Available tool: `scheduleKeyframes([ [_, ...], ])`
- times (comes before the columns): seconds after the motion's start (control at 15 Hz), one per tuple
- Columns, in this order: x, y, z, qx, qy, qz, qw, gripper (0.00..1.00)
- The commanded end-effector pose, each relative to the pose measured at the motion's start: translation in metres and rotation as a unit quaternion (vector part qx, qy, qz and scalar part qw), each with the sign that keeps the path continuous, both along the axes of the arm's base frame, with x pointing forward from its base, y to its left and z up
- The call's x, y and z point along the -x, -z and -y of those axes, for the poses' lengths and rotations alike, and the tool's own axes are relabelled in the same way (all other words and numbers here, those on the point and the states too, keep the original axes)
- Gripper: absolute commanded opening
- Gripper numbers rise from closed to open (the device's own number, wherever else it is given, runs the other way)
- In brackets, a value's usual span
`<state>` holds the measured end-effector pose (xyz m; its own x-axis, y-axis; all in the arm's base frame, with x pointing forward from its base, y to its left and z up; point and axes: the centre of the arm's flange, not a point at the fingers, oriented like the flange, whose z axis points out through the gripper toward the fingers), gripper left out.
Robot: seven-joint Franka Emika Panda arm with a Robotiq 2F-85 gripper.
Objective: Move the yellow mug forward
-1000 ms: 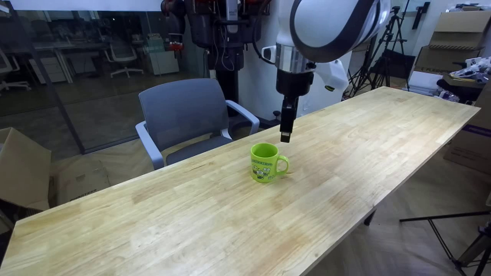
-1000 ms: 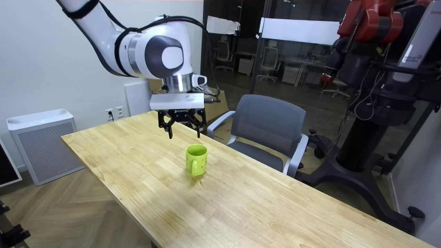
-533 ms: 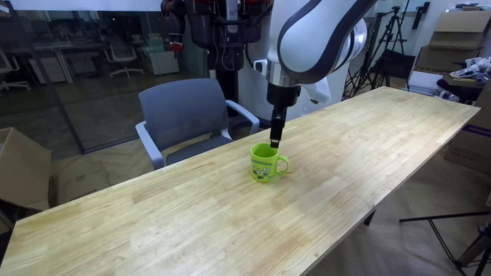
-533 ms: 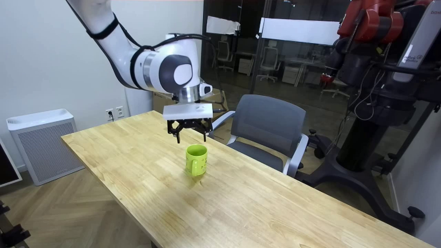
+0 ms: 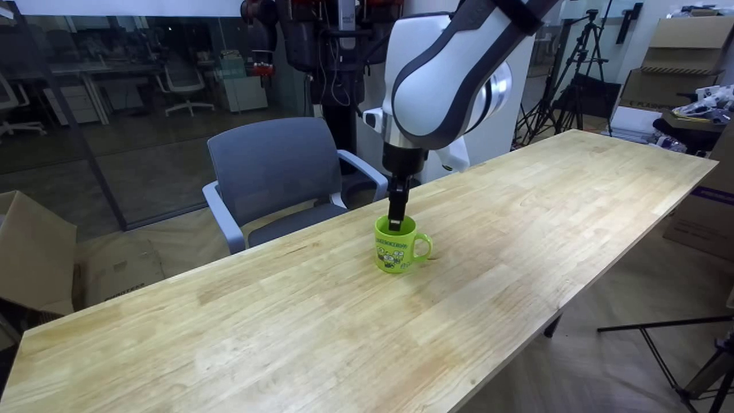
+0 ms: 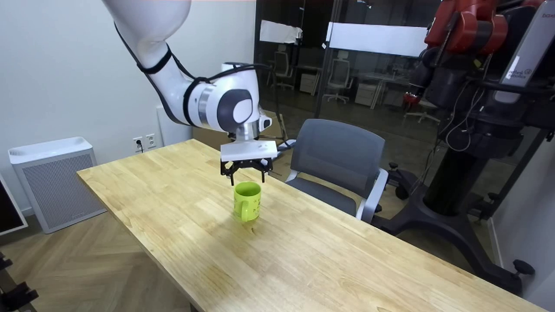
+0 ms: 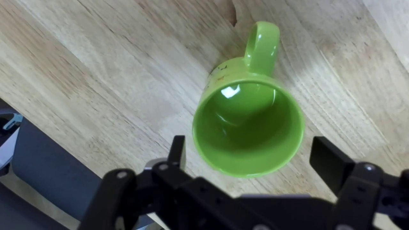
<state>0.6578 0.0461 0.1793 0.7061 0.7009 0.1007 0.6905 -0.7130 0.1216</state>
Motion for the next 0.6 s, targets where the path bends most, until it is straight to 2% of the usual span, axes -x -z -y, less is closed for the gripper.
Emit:
scheduleKeyframes([
  [0.0,-0.020,0.003,0.002,-0.004,-0.004,0.005,1.0000,1.00],
  [0.53,-0.012,0.007,0.035,-0.002,0.027,0.006,0.9996,1.00],
])
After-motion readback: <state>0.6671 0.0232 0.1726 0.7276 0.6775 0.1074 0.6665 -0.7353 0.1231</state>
